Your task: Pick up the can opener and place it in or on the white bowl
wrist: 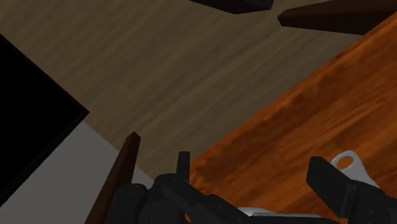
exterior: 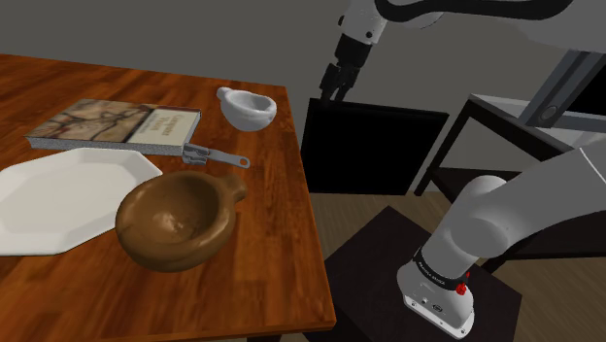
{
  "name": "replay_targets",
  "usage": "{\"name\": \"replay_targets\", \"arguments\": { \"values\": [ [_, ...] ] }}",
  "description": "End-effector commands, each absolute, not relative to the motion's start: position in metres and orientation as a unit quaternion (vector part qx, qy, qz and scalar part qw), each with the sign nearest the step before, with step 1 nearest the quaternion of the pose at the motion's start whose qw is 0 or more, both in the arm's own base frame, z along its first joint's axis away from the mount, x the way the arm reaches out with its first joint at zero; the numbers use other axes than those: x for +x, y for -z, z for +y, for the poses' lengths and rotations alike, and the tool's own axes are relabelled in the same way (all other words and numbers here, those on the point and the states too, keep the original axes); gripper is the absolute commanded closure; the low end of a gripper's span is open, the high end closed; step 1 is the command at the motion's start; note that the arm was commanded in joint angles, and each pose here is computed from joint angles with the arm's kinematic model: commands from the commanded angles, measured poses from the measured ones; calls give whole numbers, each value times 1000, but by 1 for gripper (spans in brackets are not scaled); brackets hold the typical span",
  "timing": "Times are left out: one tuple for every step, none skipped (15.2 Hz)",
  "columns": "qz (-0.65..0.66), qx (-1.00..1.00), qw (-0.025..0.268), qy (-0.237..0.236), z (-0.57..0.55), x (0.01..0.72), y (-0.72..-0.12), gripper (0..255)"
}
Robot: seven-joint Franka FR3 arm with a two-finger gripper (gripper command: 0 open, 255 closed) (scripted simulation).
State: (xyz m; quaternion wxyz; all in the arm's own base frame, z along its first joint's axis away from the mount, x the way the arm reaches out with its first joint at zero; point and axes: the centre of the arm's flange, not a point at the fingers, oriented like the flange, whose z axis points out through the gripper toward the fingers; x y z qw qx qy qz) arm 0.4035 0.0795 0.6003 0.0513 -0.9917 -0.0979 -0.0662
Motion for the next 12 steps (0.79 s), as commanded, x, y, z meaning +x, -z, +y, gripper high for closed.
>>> {"name": "replay_targets", "arguments": {
  "values": [
    [-122,-989,49,64,104,420,-596,0],
    [-134,-988,48,64,115,426,-593,0],
    [-145,-986,47,63,127,432,-590,0],
    [-157,-985,45,62,139,439,-587,0],
    [-169,-983,44,61,150,444,-584,0],
    [-180,-981,43,60,162,450,-581,0],
    [-192,-979,41,59,175,455,-577,0],
    [-204,-977,40,58,187,460,-574,0],
    [-215,-974,39,57,199,464,-571,0],
    [-227,-972,37,57,212,469,-568,0],
    [-238,-969,36,56,224,473,-564,0],
    [-250,-966,35,55,237,476,-561,0]
  ]
}}
